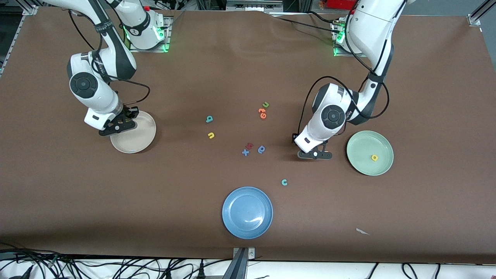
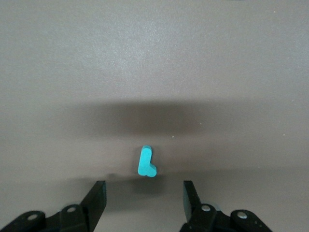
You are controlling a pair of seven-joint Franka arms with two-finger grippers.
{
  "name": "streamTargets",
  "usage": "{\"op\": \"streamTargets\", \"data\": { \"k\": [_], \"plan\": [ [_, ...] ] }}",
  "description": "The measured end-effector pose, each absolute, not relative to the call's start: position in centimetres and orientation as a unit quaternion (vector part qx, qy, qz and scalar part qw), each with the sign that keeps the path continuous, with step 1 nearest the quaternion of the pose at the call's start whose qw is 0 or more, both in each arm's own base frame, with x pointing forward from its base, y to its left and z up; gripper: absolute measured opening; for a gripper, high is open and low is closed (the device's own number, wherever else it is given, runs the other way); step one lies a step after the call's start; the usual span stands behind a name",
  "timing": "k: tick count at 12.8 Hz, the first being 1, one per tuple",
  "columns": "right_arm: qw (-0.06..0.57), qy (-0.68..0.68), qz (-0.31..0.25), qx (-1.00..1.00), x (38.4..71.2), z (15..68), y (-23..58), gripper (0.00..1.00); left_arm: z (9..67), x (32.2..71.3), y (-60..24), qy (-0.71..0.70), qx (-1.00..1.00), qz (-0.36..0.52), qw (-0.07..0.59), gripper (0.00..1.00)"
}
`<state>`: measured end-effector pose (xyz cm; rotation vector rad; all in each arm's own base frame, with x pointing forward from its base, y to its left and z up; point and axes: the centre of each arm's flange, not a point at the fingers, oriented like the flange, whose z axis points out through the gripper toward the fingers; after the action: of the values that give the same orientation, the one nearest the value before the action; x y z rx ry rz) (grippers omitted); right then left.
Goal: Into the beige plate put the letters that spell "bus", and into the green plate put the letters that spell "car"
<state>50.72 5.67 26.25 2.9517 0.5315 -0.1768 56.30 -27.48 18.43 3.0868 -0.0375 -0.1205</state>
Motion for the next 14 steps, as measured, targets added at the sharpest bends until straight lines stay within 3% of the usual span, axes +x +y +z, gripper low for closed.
{"op": "streamTargets", "data": {
  "k": [4,6,14],
  "plan": [
    [0.052,0.159,-0.059,0.984,50.8,26.3,5.8,0.79,17.2,56.1,-27.6,-0.011,0.999,-0.040,0.024,0.65],
    [0.043,0.140,-0.056,0.988,50.8,26.5,6.8,0.80,17.2,56.2,-27.6,-0.011,0.999,-0.038,0.023,0.51],
    [0.007,0.027,-0.041,0.999,48.6,26.2,22.9,0.82,17.3,56.4,-27.6,-0.007,0.999,-0.032,0.018,0.38]
  ]
}}
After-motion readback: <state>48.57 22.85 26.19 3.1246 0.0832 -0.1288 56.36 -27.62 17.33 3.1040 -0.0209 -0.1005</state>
